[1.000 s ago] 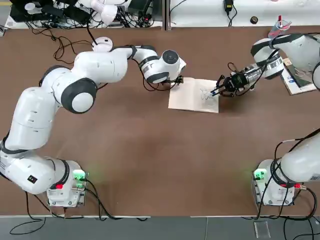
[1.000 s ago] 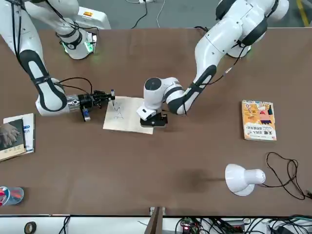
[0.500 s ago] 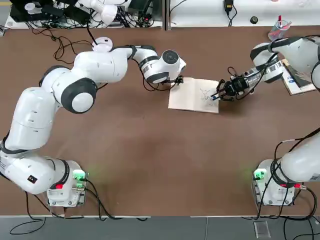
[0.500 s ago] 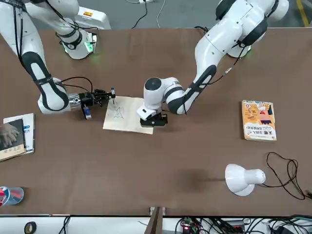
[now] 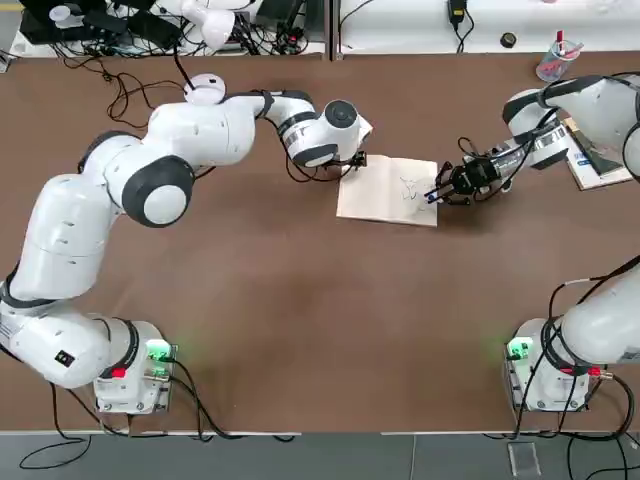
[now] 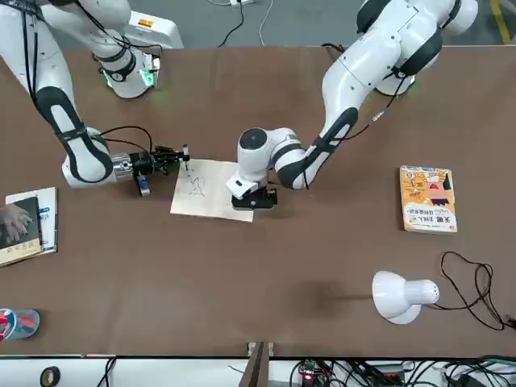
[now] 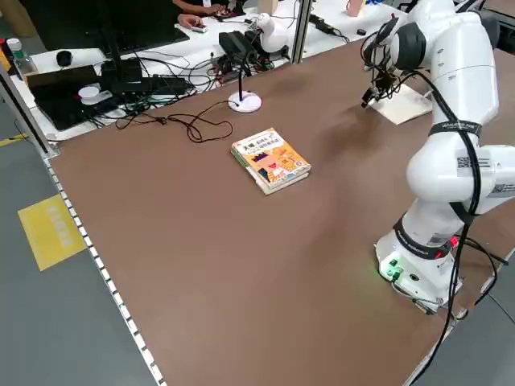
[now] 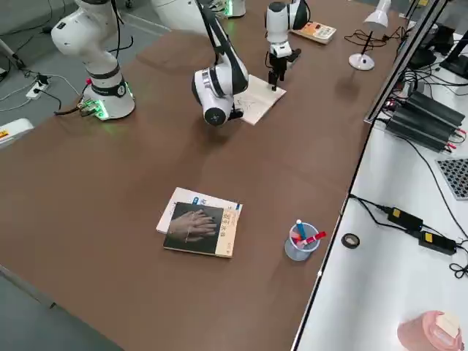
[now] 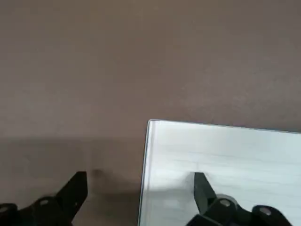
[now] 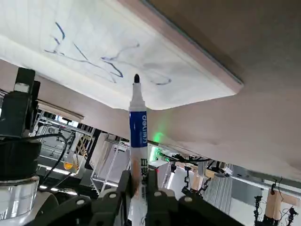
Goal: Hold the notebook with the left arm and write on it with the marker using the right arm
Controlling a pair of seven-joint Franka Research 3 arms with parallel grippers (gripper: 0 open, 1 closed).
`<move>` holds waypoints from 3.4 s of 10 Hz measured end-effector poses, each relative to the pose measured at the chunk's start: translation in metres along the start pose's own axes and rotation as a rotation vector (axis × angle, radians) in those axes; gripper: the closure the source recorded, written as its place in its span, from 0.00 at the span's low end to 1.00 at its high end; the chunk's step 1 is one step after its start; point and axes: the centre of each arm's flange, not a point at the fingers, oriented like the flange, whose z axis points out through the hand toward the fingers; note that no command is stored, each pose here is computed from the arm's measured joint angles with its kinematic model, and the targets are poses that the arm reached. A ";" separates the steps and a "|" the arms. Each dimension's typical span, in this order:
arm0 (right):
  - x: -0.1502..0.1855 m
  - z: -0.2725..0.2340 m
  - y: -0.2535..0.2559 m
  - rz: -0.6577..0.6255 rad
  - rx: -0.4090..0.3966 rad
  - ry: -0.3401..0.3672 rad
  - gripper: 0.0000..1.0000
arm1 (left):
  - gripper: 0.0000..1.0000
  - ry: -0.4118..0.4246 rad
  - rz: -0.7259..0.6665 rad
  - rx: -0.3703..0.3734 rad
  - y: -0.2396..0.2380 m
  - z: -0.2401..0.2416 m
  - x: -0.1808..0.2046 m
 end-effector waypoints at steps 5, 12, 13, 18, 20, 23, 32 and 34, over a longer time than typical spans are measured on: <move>0.002 -0.004 0.004 -0.005 -0.008 0.007 0.82 | 0.00 0.000 0.000 0.000 0.000 0.000 0.000; 0.005 -0.005 0.008 -0.030 -0.016 0.021 0.82 | 0.00 0.000 0.000 0.000 0.000 0.000 0.000; 0.006 -0.004 0.009 -0.031 -0.019 0.020 0.82 | 0.00 -0.001 0.000 0.000 0.000 0.000 0.000; 0.007 -0.001 0.014 -0.049 -0.024 0.013 0.82 | 0.00 -0.001 0.000 0.001 0.000 0.000 0.000; 0.007 -0.001 0.015 -0.048 -0.024 0.010 0.82 | 0.00 -0.001 0.000 0.001 0.000 0.000 0.000; 0.007 0.001 0.018 -0.046 -0.026 0.004 0.82 | 0.00 -0.001 0.000 0.001 0.000 0.000 0.000; 0.006 0.006 0.020 -0.048 -0.037 -0.002 0.82 | 0.00 -0.001 0.000 0.001 0.000 0.000 0.000; 0.005 0.008 0.020 -0.049 -0.040 -0.001 0.82 | 0.00 -0.001 0.000 0.001 0.000 0.000 0.000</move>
